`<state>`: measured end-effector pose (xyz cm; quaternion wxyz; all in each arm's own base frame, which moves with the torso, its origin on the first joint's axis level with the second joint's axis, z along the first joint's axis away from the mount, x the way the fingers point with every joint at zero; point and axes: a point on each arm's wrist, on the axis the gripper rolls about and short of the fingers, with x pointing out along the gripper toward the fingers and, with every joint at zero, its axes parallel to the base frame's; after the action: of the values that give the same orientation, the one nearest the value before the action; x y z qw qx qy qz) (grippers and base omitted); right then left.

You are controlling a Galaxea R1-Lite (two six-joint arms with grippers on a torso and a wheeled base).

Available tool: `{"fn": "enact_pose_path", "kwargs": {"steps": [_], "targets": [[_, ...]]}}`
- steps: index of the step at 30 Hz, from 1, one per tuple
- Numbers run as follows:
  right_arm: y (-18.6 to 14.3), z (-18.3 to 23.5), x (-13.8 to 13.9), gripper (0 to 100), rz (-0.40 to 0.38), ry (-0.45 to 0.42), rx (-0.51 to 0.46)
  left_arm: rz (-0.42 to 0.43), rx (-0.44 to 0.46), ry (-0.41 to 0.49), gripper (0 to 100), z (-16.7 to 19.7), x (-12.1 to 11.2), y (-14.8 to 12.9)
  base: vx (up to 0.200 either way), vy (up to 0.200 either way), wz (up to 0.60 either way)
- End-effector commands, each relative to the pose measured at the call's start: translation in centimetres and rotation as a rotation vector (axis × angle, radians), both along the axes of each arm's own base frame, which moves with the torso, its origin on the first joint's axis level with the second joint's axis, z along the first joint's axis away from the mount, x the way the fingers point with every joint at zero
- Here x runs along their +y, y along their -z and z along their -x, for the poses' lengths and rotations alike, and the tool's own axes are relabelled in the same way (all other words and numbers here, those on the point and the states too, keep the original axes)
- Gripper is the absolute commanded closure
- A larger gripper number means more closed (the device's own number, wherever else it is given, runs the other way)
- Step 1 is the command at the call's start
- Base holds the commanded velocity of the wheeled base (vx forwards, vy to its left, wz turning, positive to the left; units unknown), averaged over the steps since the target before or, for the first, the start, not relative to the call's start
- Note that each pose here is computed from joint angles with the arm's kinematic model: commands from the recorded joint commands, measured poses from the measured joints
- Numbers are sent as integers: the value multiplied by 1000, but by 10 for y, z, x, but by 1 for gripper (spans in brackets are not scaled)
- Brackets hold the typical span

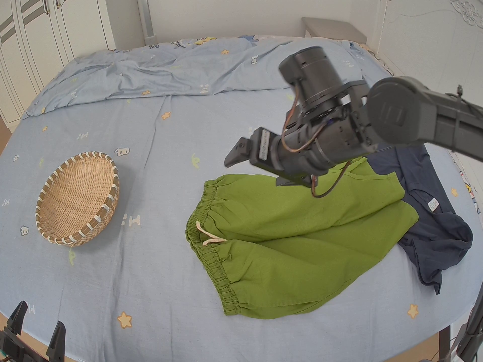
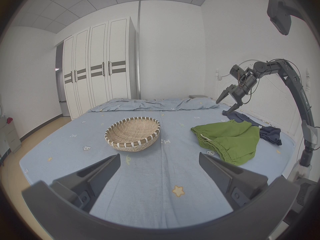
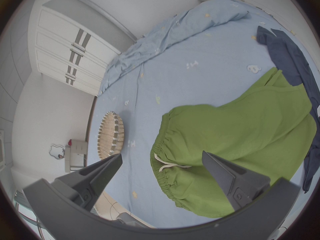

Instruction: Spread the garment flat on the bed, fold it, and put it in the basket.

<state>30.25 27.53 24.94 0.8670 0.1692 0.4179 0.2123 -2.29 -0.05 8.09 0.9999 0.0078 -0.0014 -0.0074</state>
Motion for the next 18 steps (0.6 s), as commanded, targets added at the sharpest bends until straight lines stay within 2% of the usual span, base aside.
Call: {"fn": "enact_pose_path", "kwargs": {"steps": [1, 4, 7, 8, 9, 10, 11, 12, 13, 14, 16, 17, 18], "targets": [[-47, 28, -86, 0, -118, 28, -26, -6, 12, 4, 0, -1, 0, 5, 0, 0, 0], [-34, 53, -145, 0, -156, 74, -61, -20, 10, 10, 0, -1, 0, 5, 0, 0, 0], [-20, 68, -177, 0, -181, 108, -124, -40, -1, 8, 0, -1, 0, 3, 0, 0, 0], [-13, 74, -190, 0, -206, 117, -154, -34, -58, 4, 0, 3, 0, -10, 0, 0, 0], [-13, 74, -190, 0, -206, 117, -154, -34, -58, 4, 0, 3, 0, -10, 0, 0, 0], [-6, 81, -200, 0, -232, 114, -174, -14, -189, 18, 0, 14, 0, -44, 0, 0, 0], [5, 91, -210, 0, -274, 88, -185, 73, -302, 62, 0, 33, 1, -96, 0, 0, 0], [9, 94, -212, 0, -283, 77, -186, 100, -263, 90, 0, 31, 2, -109, 0, 0, 0], [9, 94, -212, 0, -283, 77, -186, 100, -263, 90, 0, 31, 2, -109, 0, 0, 0], [19, 102, -216, 0, -295, 65, -184, 107, -61, 178, 0, 13, 2, -128, 0, 0, 0], [26, 106, -216, 0, -290, 61, -175, 123, 82, 282, 0, -3, -1, -130, 0, 0, 0], [26, 106, -216, 0, -290, 61, -175, 123, 82, 282, 0, -3, -1, -130, 0, 0, 0], [28, 107, -216, 0, -285, 59, -169, 190, 219, 372, 0, -28, -6, -131, 0, 0, 0]]}}
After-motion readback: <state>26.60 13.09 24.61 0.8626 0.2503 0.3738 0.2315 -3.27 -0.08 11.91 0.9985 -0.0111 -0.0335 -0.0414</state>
